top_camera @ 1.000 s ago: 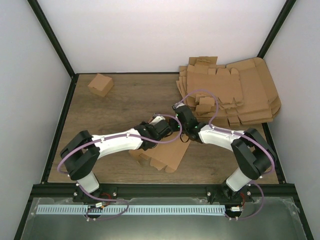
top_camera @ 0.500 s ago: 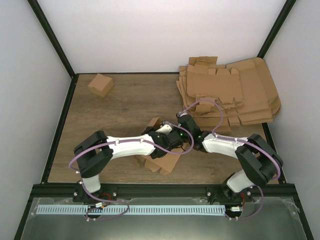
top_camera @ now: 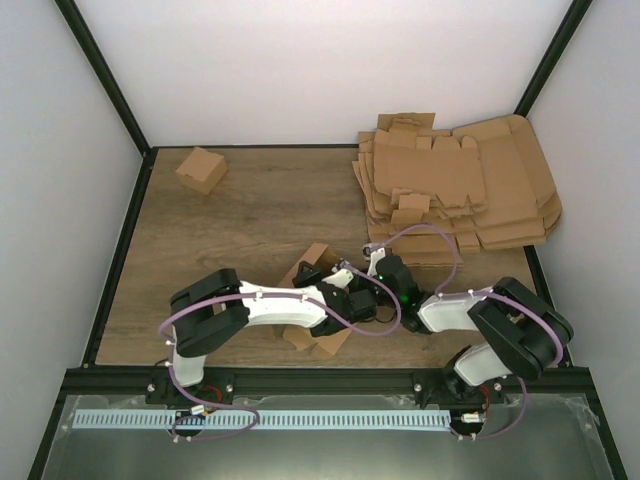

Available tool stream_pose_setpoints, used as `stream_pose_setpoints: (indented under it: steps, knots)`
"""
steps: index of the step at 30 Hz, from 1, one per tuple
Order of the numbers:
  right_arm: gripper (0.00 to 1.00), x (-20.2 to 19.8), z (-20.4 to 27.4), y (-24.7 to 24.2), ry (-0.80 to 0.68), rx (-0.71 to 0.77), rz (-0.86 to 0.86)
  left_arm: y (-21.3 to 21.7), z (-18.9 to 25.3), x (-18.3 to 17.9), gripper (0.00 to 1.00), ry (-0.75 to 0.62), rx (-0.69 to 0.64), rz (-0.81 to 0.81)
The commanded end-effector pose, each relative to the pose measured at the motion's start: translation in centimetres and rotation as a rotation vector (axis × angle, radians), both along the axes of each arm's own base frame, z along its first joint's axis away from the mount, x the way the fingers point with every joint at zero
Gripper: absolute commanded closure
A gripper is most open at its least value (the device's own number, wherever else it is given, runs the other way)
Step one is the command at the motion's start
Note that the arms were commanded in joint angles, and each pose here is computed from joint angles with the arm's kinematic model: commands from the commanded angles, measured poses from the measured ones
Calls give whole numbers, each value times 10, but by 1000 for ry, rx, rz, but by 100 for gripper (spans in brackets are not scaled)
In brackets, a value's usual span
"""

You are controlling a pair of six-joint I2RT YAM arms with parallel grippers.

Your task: Fold the paper box

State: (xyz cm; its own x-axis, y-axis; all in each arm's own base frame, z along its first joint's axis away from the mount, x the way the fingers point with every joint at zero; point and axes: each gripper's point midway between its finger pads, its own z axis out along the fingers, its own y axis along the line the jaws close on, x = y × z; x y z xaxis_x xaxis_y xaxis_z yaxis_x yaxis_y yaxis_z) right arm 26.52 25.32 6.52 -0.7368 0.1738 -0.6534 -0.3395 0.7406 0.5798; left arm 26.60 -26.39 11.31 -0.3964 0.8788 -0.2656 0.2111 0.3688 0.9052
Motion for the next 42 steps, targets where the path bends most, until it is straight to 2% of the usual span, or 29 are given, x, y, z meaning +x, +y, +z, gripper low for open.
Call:
stream_pose_setpoints:
  steps: [1,4,8,11,14,21,23,28,33,38,42]
  knots:
    - [96,-15,24,28,-96,88,175,0,-3,0,96,-53,33,-5]
    - [91,-21,32,38,-135,110,255,2,-4,0,96,-57,12,-6]
    - [84,-15,34,40,-163,84,259,0,-3,-2,96,-40,-46,-13]
    - [73,-14,35,44,-177,61,287,2,-2,-2,96,-41,-54,-11]
    - [70,-12,35,41,-186,50,273,4,-1,-2,96,-43,-57,-12]
    - [66,-6,59,-1,-203,111,172,1,2,-1,96,-37,-85,-16]
    - [59,-4,66,-12,-212,116,145,0,2,-1,96,-36,-89,-16]
    - [54,13,84,-44,-226,137,49,-1,2,0,96,-33,-101,-18]
    - [59,54,71,-70,-91,111,-85,-1,4,0,96,-33,-112,-17]
    - [61,99,48,-55,70,83,-44,0,5,0,96,-28,-118,-19]
    - [63,134,32,-37,135,46,16,-1,5,-1,96,-23,-128,-24]
